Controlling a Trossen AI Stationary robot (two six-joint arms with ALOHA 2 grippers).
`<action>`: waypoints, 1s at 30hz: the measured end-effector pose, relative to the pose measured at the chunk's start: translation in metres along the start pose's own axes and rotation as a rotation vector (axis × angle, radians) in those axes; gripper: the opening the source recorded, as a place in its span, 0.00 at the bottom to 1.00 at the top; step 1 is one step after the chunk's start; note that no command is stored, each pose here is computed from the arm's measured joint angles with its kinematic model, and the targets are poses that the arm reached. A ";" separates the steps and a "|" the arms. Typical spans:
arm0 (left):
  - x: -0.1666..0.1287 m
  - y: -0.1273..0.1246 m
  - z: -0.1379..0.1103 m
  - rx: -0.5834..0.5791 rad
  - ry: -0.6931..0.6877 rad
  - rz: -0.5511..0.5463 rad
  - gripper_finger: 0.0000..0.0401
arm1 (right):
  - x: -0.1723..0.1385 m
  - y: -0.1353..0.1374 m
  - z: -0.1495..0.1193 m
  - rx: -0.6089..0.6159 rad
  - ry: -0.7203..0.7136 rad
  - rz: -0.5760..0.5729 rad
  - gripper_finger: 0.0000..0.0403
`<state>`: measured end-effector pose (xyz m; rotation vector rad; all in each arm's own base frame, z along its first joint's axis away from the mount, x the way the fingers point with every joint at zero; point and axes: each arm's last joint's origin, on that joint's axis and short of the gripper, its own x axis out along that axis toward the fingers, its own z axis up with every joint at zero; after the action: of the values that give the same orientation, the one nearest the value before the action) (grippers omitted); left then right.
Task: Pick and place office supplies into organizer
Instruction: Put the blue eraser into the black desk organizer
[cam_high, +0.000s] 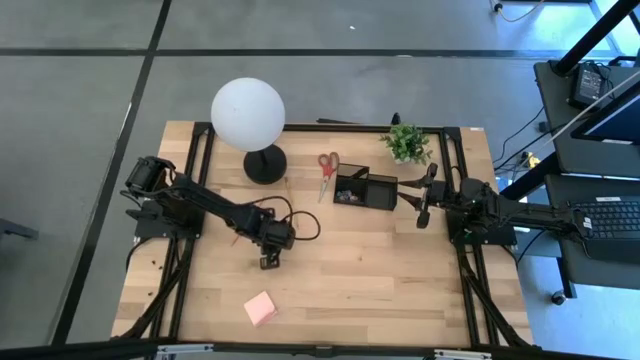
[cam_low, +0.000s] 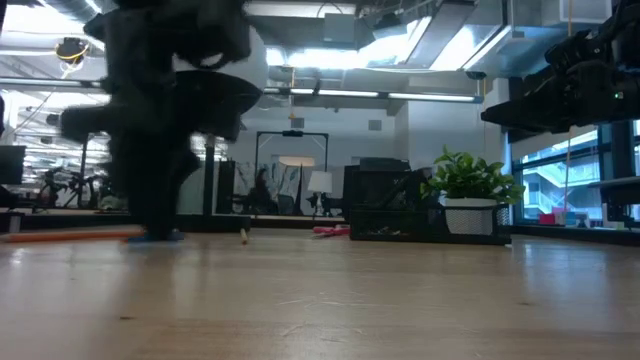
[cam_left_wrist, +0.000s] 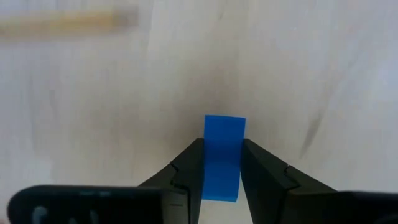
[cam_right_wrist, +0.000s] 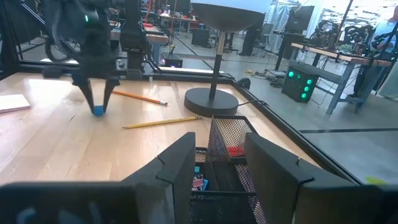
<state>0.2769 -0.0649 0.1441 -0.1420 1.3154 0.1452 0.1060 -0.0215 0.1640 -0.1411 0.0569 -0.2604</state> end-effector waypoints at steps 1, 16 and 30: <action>-0.004 -0.002 0.004 0.006 -0.026 -0.011 0.23 | 0.000 0.000 0.000 0.000 0.000 0.000 0.36; -0.058 0.006 0.069 -0.020 -0.333 -0.026 0.23 | 0.000 0.000 0.000 -0.019 -0.002 0.000 0.36; -0.097 0.045 0.128 0.009 -0.789 0.000 0.23 | 0.000 0.000 0.000 -0.015 -0.001 0.000 0.36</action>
<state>0.3659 0.0004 0.2690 -0.0637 0.5298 0.1714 0.1060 -0.0215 0.1641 -0.1563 0.0574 -0.2600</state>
